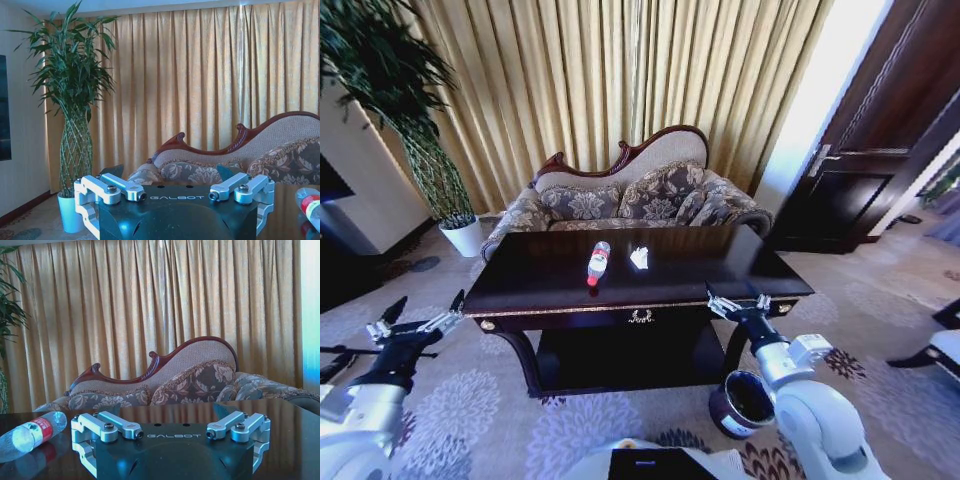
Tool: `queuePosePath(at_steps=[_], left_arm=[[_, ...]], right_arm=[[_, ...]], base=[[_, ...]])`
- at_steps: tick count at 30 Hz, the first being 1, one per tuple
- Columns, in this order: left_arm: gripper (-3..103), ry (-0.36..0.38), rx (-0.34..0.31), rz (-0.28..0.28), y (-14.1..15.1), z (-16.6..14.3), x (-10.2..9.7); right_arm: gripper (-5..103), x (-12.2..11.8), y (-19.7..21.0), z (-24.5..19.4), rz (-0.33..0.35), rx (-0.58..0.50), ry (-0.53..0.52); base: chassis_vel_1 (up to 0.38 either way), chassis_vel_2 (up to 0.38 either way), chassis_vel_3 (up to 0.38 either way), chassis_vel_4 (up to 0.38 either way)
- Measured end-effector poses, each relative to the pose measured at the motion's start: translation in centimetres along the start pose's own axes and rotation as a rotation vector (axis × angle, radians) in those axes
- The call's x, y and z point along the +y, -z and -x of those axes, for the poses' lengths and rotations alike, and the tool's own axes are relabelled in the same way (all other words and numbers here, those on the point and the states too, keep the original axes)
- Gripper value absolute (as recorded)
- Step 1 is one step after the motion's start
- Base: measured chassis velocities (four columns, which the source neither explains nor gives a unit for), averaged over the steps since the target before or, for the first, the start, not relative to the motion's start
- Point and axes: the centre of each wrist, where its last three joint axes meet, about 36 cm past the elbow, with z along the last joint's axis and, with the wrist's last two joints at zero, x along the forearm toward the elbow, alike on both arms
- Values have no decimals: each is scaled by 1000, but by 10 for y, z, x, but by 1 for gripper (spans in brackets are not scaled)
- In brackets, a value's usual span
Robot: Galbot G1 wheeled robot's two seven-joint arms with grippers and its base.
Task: Move to the front of the table and place the trash on the table into the trash bin.
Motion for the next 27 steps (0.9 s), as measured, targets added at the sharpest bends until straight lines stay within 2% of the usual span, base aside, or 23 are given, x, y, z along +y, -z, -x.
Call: queuePosePath(at_steps=[8,13,17,23,27], left_arm=[[100,0,-1,0,0,0,0],[100,0,2,-10,-1,0,-1],[100,-2,3,-13,-1,0,-1],[100,-1,5,-11,-1,0,-1],[100,-3,8,-30,-2,1,-3]], right_arm=[[100,3,0,0,-5,2,13],[100,1,6,8,-28,-3,64],[100,-4,12,21,17,34,118],[100,-12,2,38,32,79,149],[100,-18,-5,63,26,103,188]], base=[[-100,103,106,-109],[-80,75,80,-71],[0,0,0,0],[0,0,0,0],[0,0,0,0]])
